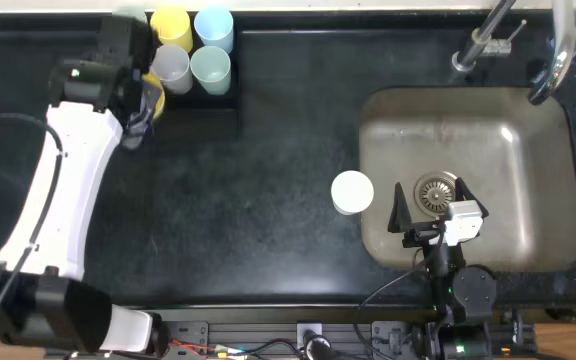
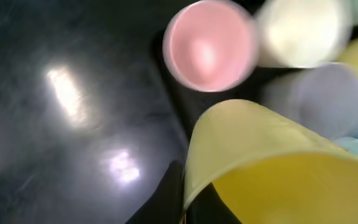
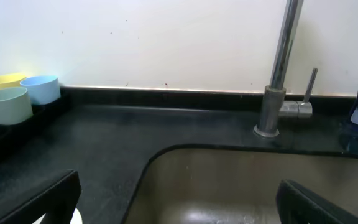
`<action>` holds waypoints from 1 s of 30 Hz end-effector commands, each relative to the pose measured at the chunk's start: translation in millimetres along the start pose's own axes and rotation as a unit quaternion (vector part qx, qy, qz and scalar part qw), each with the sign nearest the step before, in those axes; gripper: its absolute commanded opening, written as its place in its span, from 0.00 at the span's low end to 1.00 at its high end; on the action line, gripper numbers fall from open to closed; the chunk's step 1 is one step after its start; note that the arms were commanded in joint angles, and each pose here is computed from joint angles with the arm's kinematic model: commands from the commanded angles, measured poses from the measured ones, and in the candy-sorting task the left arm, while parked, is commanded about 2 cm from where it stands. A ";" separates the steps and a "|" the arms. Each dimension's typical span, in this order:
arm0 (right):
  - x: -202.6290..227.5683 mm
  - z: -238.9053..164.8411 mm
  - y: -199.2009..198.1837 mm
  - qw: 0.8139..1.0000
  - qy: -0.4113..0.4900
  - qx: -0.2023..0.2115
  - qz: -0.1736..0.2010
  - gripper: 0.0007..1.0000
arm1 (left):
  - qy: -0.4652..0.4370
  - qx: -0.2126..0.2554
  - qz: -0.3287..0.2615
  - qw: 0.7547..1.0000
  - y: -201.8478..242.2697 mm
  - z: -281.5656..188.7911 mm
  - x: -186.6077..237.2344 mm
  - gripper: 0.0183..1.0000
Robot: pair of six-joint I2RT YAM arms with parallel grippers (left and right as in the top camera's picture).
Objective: Store Cups
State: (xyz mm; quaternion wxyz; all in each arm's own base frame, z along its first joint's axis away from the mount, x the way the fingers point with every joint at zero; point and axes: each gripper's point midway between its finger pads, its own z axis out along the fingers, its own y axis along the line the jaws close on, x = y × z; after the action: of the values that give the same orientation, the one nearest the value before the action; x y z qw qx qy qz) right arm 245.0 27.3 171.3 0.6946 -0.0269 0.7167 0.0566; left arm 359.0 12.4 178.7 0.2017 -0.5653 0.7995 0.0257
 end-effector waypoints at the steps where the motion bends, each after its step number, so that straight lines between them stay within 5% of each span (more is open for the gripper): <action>1: -0.4 -0.1 2.5 1.000 -0.005 -0.006 -0.003 1.00 | 0.028 -0.005 -0.033 0.999 6.4 18.5 16.4 0.02; 30: -0.4 -0.1 2.5 1.000 -0.005 -0.006 -0.003 1.00 | 0.045 -0.004 -0.074 0.996 -21.2 80.1 35.4 0.05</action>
State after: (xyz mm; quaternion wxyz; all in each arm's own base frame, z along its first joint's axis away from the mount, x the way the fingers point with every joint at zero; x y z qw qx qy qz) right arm 245.1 27.3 171.5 0.6949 -0.0270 0.7164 0.0565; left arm 393.1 -7.5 101.2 0.1646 -0.6198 0.7670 -0.0212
